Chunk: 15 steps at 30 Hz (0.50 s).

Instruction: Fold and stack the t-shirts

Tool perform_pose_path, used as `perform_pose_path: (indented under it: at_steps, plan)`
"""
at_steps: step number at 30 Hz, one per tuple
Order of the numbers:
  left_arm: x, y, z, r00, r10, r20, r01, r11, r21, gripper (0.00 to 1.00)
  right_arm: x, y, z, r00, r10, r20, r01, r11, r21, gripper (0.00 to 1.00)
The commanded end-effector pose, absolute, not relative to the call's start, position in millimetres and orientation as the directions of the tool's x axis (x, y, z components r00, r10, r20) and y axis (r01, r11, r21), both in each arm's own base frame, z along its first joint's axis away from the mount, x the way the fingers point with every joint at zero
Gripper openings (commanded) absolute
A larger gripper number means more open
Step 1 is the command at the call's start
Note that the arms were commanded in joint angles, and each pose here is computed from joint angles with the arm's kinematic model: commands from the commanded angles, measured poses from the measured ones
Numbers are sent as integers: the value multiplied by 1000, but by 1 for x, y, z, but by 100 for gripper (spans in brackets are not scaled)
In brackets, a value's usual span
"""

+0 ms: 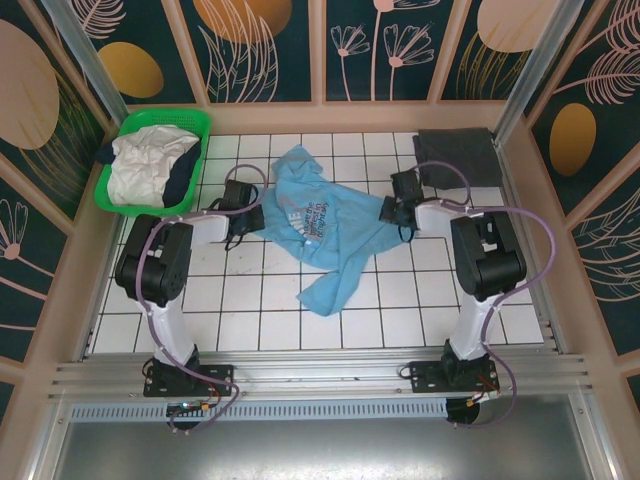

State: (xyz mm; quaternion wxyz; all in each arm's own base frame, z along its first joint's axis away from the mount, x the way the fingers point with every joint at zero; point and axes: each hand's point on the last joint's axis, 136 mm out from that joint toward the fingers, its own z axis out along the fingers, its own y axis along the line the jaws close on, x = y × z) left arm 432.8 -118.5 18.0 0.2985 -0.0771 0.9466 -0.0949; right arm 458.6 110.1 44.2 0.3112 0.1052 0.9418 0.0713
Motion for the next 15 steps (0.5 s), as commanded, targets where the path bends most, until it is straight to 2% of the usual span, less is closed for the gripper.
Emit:
perform_pose_path:
  at_steps: [1,4,6,7,8,9,13,15]
  plan:
    - [401,-110,27,-821,-239,-519,-117,960,-256,0,511,80,91,-717,215,-663,160,977,144,0]
    - [384,-116,47,-802,-280,-527,-105,936,-336,0,530,67,119,-690,204,-694,187,977,101,0]
    - [373,-127,55,-797,-319,-514,-83,899,-430,4,520,73,135,-683,179,-708,181,981,72,19]
    - [368,-132,59,-795,-334,-506,-70,880,-471,8,511,81,146,-668,156,-728,170,984,55,34]
    - [366,-135,62,-794,-342,-503,-60,867,-495,17,498,91,151,-660,132,-740,154,987,39,43]
    - [363,-139,64,-797,-345,-496,-51,856,-514,35,481,103,156,-652,98,-752,126,992,20,48]
    - [373,-134,72,-781,-330,-531,-47,878,-477,52,400,162,145,-668,50,-743,-18,996,83,56]
    - [385,-128,67,-784,-312,-537,-72,904,-421,54,355,200,130,-693,7,-721,-125,984,130,56]
